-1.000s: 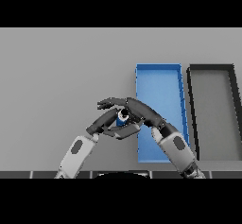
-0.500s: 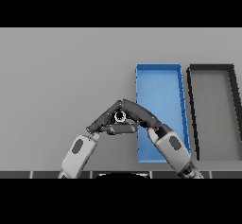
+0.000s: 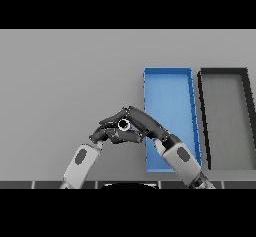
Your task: Pick up the blue pipe and place it into the blue bin.
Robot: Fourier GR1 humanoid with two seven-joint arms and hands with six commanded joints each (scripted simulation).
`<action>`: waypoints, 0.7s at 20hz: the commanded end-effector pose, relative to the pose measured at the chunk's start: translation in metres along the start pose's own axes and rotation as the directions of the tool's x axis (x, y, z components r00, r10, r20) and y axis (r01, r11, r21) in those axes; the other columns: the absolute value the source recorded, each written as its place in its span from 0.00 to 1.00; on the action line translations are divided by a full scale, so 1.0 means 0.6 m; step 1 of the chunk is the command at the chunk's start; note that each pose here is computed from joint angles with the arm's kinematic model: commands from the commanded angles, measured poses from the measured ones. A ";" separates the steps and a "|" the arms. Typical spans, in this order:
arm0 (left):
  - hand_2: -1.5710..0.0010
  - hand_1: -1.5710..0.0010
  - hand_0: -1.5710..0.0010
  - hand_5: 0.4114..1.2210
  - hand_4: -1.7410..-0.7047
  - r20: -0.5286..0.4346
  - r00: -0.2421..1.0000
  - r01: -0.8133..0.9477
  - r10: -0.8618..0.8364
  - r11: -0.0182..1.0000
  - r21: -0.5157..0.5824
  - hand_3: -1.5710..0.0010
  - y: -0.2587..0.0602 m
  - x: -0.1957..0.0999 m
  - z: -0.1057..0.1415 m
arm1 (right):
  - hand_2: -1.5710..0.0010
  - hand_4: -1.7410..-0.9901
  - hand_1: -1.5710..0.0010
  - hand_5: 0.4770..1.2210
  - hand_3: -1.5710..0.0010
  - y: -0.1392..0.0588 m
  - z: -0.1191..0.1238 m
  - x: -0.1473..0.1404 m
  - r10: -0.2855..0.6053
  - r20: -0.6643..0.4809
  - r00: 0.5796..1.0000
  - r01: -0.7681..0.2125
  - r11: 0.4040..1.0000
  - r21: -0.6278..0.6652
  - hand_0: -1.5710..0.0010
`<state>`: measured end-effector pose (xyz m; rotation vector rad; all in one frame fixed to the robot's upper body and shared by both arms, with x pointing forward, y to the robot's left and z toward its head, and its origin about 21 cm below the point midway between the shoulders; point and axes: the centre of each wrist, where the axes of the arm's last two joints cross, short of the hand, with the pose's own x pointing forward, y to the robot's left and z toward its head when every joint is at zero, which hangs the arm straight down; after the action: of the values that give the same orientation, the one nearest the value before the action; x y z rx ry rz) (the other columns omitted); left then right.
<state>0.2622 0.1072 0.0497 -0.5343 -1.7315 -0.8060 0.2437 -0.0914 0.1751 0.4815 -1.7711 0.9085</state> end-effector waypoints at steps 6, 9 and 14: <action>0.83 0.82 0.80 0.65 0.67 -0.075 0.996 0.035 -0.039 0.998 -0.057 0.84 0.015 -0.005 0.006 | 0.00 0.00 0.00 0.99 0.00 0.008 -0.002 0.008 0.012 -0.063 0.998 -0.013 1.000 -0.019 0.00; 0.91 0.91 0.90 0.36 0.73 -0.107 0.994 0.010 -0.015 0.999 -0.041 0.92 0.011 0.002 0.003 | 0.00 0.00 0.00 1.00 0.00 0.008 -0.004 0.008 0.017 -0.053 0.998 -0.019 0.999 -0.033 0.00; 0.97 0.97 0.97 0.13 0.77 -0.138 0.990 0.020 -0.023 1.000 -0.021 0.97 0.010 -0.002 0.006 | 0.00 0.00 0.00 1.00 0.00 0.005 0.001 0.008 -0.021 -0.024 0.999 0.020 0.999 -0.045 0.00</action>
<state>0.2647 0.1141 0.0493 -0.4633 -1.6069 -0.8561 0.2393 -0.0894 0.1783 0.4574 -1.7559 0.8565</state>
